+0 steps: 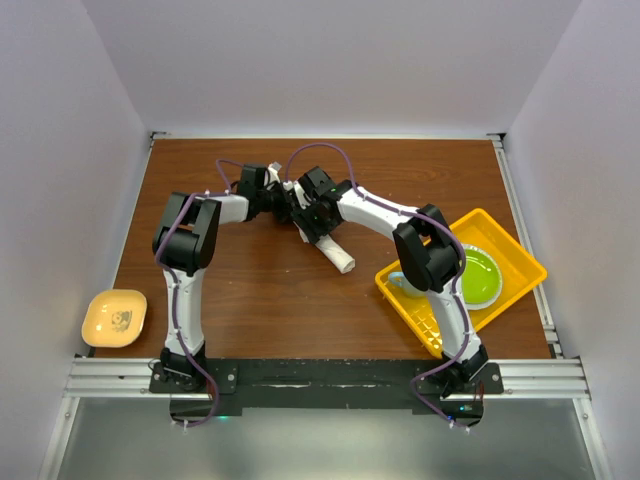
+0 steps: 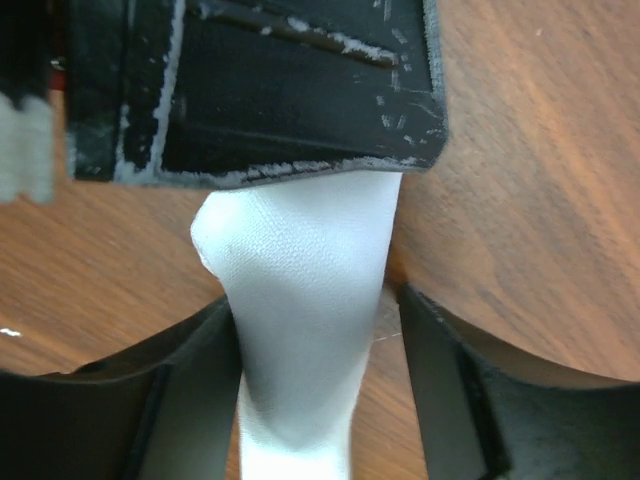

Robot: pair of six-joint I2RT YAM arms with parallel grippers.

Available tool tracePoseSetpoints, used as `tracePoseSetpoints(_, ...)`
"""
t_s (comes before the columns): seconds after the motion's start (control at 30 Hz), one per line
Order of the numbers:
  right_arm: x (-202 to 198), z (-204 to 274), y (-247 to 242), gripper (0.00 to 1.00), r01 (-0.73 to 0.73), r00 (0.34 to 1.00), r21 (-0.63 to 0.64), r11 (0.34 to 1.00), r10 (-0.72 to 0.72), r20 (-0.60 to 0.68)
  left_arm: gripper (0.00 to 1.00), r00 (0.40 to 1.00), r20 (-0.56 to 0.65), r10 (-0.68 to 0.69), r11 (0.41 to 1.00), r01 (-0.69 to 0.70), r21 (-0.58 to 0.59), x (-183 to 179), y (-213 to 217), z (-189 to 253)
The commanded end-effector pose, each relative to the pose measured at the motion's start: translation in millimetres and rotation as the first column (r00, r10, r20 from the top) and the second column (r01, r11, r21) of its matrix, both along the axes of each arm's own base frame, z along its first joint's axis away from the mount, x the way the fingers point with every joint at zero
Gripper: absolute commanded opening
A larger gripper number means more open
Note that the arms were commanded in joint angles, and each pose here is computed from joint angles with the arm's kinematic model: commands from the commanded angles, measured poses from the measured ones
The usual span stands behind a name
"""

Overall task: Fold the napkin, place the utensils inside, and roll it up
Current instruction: Roll the napkin with the utensil

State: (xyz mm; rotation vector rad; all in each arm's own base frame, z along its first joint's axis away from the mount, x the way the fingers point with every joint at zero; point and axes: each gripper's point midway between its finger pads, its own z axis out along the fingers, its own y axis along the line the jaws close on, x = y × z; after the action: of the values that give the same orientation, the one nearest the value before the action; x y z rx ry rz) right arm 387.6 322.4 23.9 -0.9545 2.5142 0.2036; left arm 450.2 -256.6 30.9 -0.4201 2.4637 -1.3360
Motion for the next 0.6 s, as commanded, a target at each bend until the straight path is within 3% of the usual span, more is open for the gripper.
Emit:
tracePoseSetpoints(0.0, 3, -15, 2, 0.59, 0.018, 1.000, -0.013, 1.000, -0.018, 0.010, 0.23, 1.000, 0.000, 0.016, 0.999, -0.016, 0.050, 7, 8, 10)
tracePoseSetpoints(0.2, -2, -12, 3, 0.59, 0.010, 1.000, 0.002, 1.000, -0.010, -0.003, 0.38, 0.998, 0.021, 0.066, 0.997, -0.067, 0.043, 22, 22, 47)
tracePoseSetpoints(0.37, -3, 3, 7, 0.73, 0.036, 0.999, 0.028, 0.999, -0.036, -0.008, 0.47, 0.991, 0.068, 0.120, 0.990, -0.124, 0.061, 33, 34, 88)
tracePoseSetpoints(0.4, 0, 10, 9, 0.75, 0.038, 0.999, 0.040, 0.998, -0.039, 0.004, 0.54, 0.988, 0.089, 0.130, 0.989, -0.135, 0.058, 34, 36, 102)
tracePoseSetpoints(0.57, -3, 35, 17, 0.81, 0.050, 0.999, 0.099, 0.994, -0.049, -0.014, 0.57, 0.974, 0.120, 0.192, 0.975, -0.203, 0.087, 32, 47, 139)
